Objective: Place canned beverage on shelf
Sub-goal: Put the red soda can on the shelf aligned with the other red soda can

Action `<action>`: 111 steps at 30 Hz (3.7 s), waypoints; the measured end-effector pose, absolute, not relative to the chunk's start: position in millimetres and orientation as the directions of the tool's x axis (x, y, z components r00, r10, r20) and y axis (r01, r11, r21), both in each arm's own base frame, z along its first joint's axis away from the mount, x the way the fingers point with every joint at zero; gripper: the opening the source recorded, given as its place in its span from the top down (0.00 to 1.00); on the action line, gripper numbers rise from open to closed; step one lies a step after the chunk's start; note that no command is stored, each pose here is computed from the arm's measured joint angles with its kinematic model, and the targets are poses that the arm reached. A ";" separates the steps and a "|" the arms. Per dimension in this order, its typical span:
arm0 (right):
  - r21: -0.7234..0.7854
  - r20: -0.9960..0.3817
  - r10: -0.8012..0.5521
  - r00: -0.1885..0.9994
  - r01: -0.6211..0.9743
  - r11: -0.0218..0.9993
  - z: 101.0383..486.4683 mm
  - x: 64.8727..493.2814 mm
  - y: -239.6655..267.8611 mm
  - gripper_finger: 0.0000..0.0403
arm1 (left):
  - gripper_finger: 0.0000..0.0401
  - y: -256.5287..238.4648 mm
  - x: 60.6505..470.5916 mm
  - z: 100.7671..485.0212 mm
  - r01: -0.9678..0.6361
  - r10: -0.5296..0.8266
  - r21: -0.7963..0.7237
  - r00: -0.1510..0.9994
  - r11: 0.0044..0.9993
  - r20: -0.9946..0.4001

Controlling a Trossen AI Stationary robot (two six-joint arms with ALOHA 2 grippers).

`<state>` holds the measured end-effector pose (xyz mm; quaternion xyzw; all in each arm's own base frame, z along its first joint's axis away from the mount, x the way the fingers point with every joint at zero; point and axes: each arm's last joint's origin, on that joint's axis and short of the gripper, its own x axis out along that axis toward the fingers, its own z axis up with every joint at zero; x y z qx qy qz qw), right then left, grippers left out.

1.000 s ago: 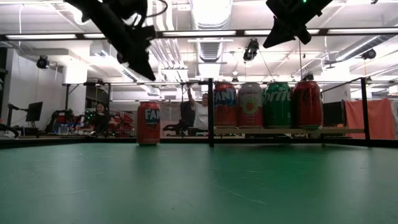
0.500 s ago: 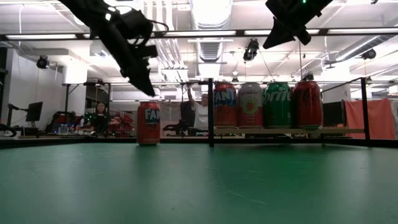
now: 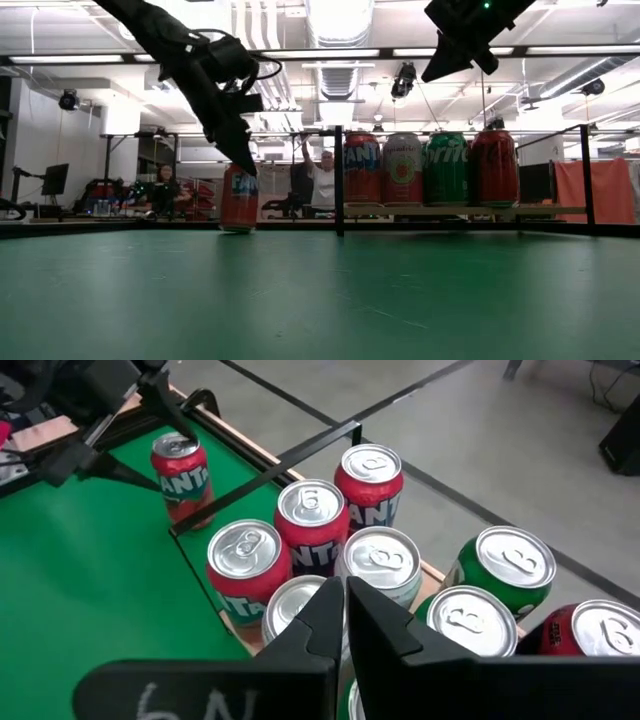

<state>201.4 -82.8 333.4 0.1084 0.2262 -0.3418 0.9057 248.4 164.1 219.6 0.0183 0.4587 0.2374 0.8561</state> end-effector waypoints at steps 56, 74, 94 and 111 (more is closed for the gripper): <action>0.126 -0.500 -0.329 0.801 0.443 0.888 333.8 210.0 -57.3 0.98 | 0.28 133.8 230.0 194.8 -0.456 0.462 0.199 0.588 0.867 -0.664; 0.016 -0.501 -0.136 0.855 0.166 0.986 302.5 259.2 -5.1 0.98 | 0.28 30.7 251.2 294.5 -0.206 0.249 0.146 0.880 0.967 -0.404; 0.107 -0.498 -0.064 0.865 0.135 0.985 304.2 297.6 11.0 0.71 | 0.28 -18.4 272.9 291.9 -0.108 0.141 0.111 0.925 0.988 -0.352; 0.036 -0.556 -0.082 0.827 0.122 0.992 310.2 321.1 75.0 0.21 | 0.28 -48.0 298.3 312.1 -0.023 0.051 0.113 0.966 0.993 -0.252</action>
